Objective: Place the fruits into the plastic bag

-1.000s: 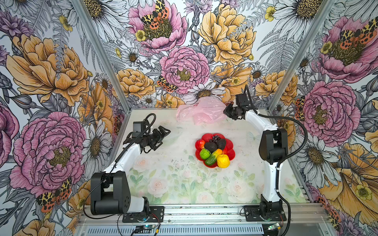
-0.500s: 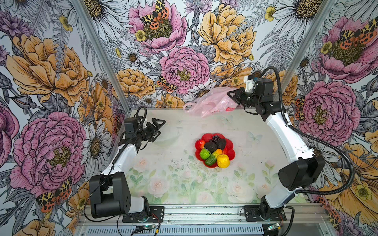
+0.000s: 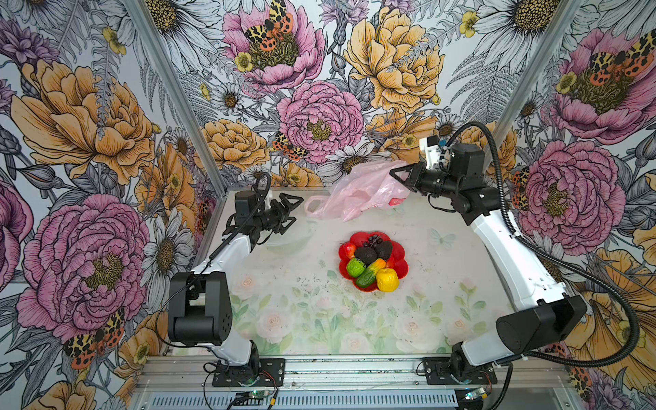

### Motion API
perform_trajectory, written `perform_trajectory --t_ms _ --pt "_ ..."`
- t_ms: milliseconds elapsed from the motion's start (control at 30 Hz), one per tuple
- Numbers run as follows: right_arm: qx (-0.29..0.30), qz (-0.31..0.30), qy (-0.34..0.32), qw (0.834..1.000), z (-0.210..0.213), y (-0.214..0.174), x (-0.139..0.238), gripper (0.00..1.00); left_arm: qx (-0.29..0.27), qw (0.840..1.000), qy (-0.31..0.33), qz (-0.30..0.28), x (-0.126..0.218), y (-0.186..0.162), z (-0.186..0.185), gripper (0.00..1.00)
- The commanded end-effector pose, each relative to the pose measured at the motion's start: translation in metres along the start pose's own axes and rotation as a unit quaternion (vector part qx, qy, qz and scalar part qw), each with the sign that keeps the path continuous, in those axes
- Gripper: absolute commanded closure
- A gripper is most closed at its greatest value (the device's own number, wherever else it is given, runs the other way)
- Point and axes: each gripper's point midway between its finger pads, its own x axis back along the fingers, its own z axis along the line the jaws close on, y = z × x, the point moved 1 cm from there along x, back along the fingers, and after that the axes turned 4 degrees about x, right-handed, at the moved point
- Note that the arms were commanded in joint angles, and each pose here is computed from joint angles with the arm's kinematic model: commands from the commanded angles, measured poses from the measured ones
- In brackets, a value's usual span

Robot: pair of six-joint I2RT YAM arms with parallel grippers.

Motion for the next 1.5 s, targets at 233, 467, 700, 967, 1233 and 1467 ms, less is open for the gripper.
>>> perform_trajectory --t_ms 233,467,700,967,1233,1467 --pt "0.026 0.011 0.046 0.999 0.032 -0.010 0.013 1.00 -0.026 0.999 0.021 0.037 -0.030 -0.007 0.010 0.22" --pt "0.024 0.025 0.048 0.998 0.027 -0.018 0.010 1.00 -0.033 0.998 0.022 0.046 -0.031 -0.008 0.012 0.73" --pt "0.033 0.012 0.003 0.999 0.004 -0.017 0.002 0.81 -0.040 0.996 0.025 -0.082 0.025 0.044 -0.008 1.00" --pt "0.045 0.018 -0.091 0.995 -0.034 -0.030 0.003 0.51 -0.114 0.970 -0.064 -0.206 0.099 0.093 -0.117 1.00" --pt "0.042 0.040 -0.098 0.993 -0.022 -0.042 -0.015 0.44 -0.149 0.980 0.046 -0.122 0.068 0.031 -0.051 1.00" --pt "0.040 0.112 -0.108 0.987 -0.026 -0.090 -0.075 0.42 -0.051 0.966 0.240 -0.086 0.107 -0.047 0.082 1.00"
